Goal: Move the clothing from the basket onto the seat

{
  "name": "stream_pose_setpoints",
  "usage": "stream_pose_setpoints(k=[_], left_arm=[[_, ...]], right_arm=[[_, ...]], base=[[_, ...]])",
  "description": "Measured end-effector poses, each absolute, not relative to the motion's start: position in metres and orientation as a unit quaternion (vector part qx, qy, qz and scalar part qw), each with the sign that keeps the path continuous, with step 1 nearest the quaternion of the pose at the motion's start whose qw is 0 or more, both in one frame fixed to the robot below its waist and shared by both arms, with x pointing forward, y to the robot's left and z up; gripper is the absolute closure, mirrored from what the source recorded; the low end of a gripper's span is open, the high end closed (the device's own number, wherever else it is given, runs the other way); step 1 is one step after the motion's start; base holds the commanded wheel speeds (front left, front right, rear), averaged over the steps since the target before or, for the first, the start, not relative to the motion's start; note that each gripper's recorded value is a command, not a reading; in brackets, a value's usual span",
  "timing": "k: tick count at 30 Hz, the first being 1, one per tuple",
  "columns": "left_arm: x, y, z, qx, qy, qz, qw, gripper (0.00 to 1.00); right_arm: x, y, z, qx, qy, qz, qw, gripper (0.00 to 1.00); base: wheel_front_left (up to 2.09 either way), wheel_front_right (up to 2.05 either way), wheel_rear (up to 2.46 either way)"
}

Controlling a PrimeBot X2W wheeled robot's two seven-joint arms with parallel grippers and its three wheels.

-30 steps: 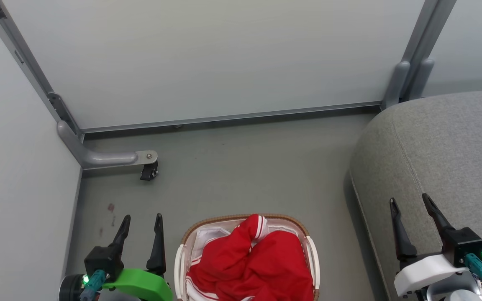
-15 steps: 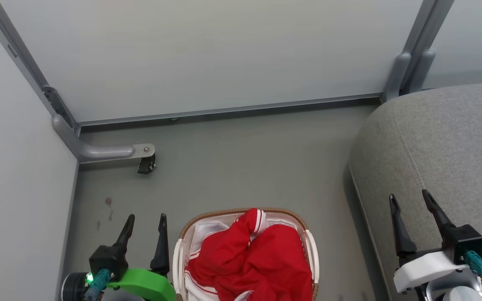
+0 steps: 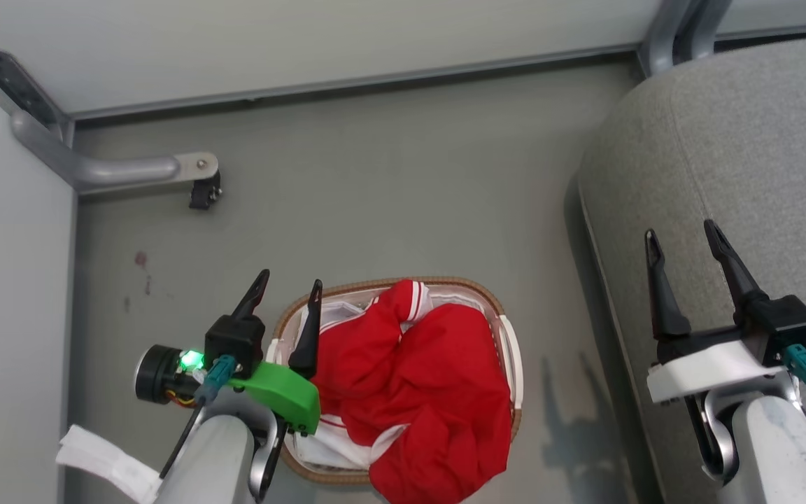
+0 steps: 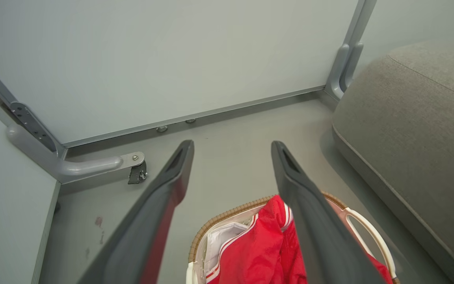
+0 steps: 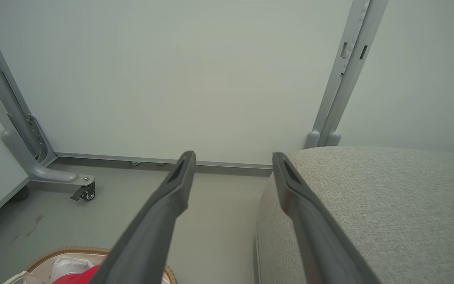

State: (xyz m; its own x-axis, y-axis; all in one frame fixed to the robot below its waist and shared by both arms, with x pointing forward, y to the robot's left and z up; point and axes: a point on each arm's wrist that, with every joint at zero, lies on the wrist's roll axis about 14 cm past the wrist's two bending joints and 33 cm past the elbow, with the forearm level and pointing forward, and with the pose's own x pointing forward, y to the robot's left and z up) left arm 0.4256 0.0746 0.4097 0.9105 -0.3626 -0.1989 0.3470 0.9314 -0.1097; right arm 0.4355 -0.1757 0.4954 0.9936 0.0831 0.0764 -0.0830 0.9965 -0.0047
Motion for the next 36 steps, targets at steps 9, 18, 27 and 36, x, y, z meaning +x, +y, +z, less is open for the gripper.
stream_pose_setpoints(k=[9,18,27,36], left_arm=[[0.433,0.046,0.315,0.01,0.232,-0.251,0.94,0.0],[0.419,0.039,0.226,0.05,0.34,-0.301,0.889,0.0],[0.418,0.03,0.165,0.075,0.395,-0.329,0.855,0.0],[0.416,0.018,0.131,0.079,0.426,-0.341,0.834,0.0]], right_arm=[[0.468,-0.179,0.457,0.014,-0.004,0.039,0.999,0.0],[0.488,-0.189,0.416,0.023,0.032,0.026,0.999,0.0],[0.495,-0.203,0.377,0.025,0.07,0.01,0.997,0.0],[0.489,-0.216,0.356,0.018,0.099,-0.004,0.995,0.0]], base=[[0.0,0.0,0.0],[0.0,0.0,0.0],[0.0,0.0,0.0],[0.0,0.0,0.0]])
